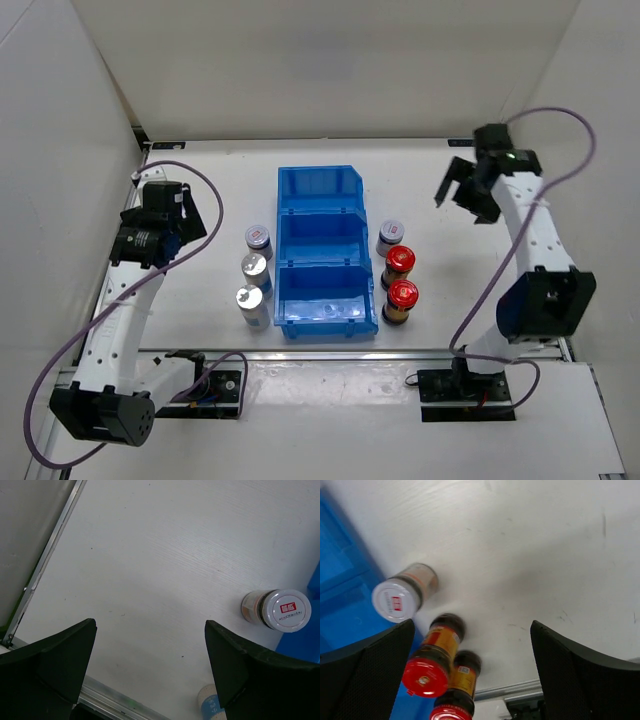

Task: Organize the condiment bottles

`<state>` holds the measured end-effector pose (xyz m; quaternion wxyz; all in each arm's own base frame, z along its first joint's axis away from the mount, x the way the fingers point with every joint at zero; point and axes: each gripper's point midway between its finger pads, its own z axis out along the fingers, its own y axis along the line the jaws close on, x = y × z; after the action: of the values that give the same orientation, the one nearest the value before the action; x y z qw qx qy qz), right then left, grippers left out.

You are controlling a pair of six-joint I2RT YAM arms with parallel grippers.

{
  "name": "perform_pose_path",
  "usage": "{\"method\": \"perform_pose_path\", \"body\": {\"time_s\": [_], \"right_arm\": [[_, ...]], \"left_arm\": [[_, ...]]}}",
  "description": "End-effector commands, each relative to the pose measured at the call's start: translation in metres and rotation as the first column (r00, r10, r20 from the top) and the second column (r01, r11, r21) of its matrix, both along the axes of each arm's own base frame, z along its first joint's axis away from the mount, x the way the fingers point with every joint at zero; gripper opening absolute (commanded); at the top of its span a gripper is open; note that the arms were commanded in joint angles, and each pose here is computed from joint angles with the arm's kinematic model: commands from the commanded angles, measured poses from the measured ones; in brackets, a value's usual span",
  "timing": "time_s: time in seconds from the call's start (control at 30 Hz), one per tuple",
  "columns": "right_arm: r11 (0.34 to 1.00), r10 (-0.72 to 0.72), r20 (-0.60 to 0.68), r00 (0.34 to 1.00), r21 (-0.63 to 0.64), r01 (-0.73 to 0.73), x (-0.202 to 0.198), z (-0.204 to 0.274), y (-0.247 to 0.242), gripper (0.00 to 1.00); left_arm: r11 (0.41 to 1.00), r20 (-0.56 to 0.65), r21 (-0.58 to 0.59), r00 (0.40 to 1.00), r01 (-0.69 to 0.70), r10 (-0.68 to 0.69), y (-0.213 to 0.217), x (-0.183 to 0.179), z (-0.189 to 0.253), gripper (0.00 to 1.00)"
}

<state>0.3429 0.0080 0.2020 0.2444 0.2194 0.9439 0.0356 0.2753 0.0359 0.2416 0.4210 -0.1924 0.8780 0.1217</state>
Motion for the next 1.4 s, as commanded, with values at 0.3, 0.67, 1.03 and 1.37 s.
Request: {"method": "perform_pose_path", "body": {"time_s": [0.3, 0.67, 1.03, 1.37], "right_arm": [[0.855, 0.386, -0.242, 0.890, -0.269, -0.444, 0.016, -0.021, 0.115, 0.99], [0.841, 0.485, -0.339, 0.806, -0.071, -0.536, -0.006, -0.081, 0.163, 0.99], [0.857, 0.461, -0.380, 0.801, -0.044, -0.514, 0.000, -0.117, 0.157, 0.99], [0.864, 0.420, -0.417, 0.806, -0.087, -0.495, 0.022, -0.123, 0.146, 0.61]], "left_arm": [[0.989, 0.008, -0.066, 0.991, 0.131, -0.130, -0.027, -0.016, -0.014, 1.00], [0.997, -0.015, -0.020, 0.997, 0.071, -0.071, -0.014, -0.023, -0.021, 1.00], [0.994, -0.031, -0.040, 0.994, 0.103, -0.105, -0.021, -0.021, -0.028, 1.00], [0.993, -0.066, -0.026, 0.991, 0.114, -0.116, -0.021, -0.017, -0.039, 1.00]]}}
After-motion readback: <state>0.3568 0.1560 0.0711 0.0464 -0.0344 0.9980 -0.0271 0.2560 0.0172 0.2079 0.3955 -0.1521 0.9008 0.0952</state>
